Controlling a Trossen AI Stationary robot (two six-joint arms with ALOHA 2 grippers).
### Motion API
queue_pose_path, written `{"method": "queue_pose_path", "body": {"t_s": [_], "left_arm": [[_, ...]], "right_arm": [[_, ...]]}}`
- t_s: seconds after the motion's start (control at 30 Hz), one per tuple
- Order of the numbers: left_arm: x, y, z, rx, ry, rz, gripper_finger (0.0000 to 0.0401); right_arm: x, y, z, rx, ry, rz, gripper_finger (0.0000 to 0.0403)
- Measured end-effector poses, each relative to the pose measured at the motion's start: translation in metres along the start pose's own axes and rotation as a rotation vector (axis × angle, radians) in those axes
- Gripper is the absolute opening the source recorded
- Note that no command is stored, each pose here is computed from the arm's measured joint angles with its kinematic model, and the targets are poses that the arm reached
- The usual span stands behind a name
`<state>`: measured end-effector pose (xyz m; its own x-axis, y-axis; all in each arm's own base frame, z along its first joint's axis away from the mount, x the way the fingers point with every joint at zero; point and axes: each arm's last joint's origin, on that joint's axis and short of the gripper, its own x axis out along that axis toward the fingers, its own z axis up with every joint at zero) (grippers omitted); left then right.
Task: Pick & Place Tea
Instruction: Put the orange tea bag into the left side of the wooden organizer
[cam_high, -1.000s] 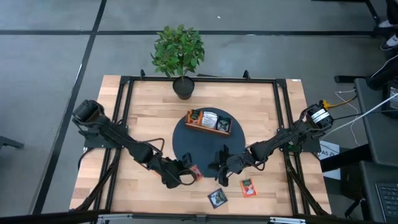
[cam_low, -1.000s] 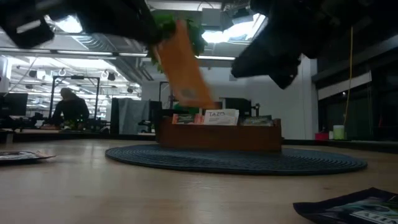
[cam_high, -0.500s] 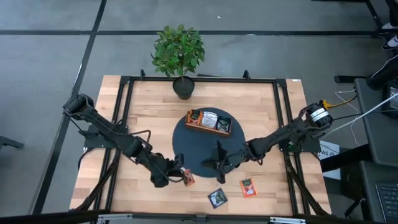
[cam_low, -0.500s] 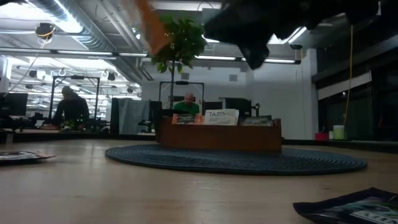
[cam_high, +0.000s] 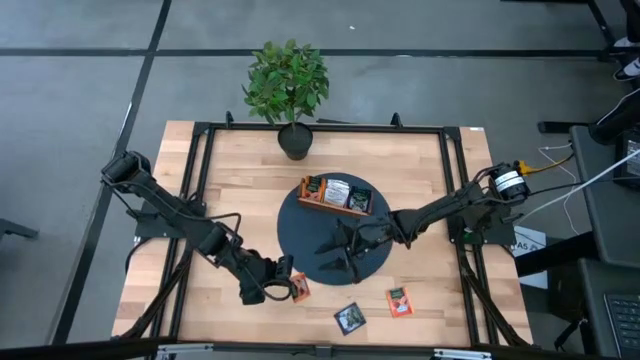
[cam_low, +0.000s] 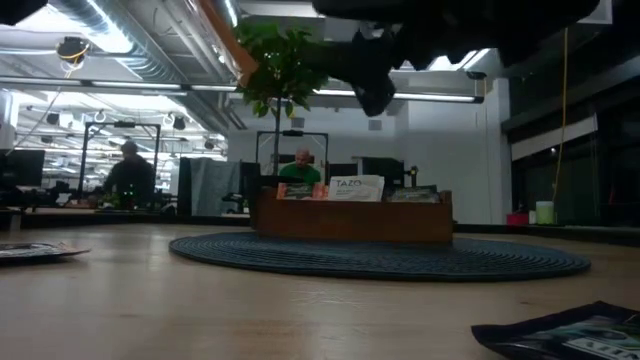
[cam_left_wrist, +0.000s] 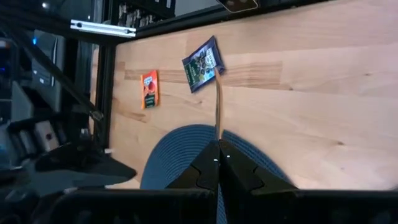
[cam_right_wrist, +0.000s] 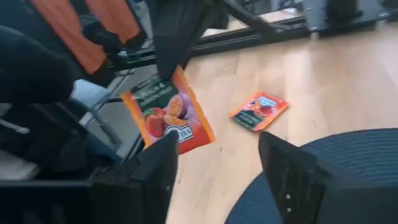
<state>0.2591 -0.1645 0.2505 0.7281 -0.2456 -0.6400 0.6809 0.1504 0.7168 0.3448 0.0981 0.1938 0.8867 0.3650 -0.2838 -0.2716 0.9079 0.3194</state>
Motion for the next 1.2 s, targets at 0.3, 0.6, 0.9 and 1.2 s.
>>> {"method": "queue_pose_path", "body": {"t_s": [0.3,0.6,0.9,1.2], "left_arm": [[0.002,0.006,-0.011,0.079,0.011,0.0,0.0002],[0.005,0.013,-0.026,0.131,0.015,-0.008,0.0002],[0.005,0.014,-0.028,0.175,-0.005,-0.019,0.0002],[0.007,0.022,-0.046,0.167,-0.019,-0.031,0.0002]], "right_arm": [[0.002,-0.008,0.023,-0.115,-0.018,0.099,0.0259],[0.021,-0.018,0.014,-0.148,0.058,0.073,0.0259],[0.021,-0.036,0.019,-0.137,0.047,0.077,0.0259],[0.038,-0.043,0.003,-0.089,0.089,0.126,0.0259]]}}
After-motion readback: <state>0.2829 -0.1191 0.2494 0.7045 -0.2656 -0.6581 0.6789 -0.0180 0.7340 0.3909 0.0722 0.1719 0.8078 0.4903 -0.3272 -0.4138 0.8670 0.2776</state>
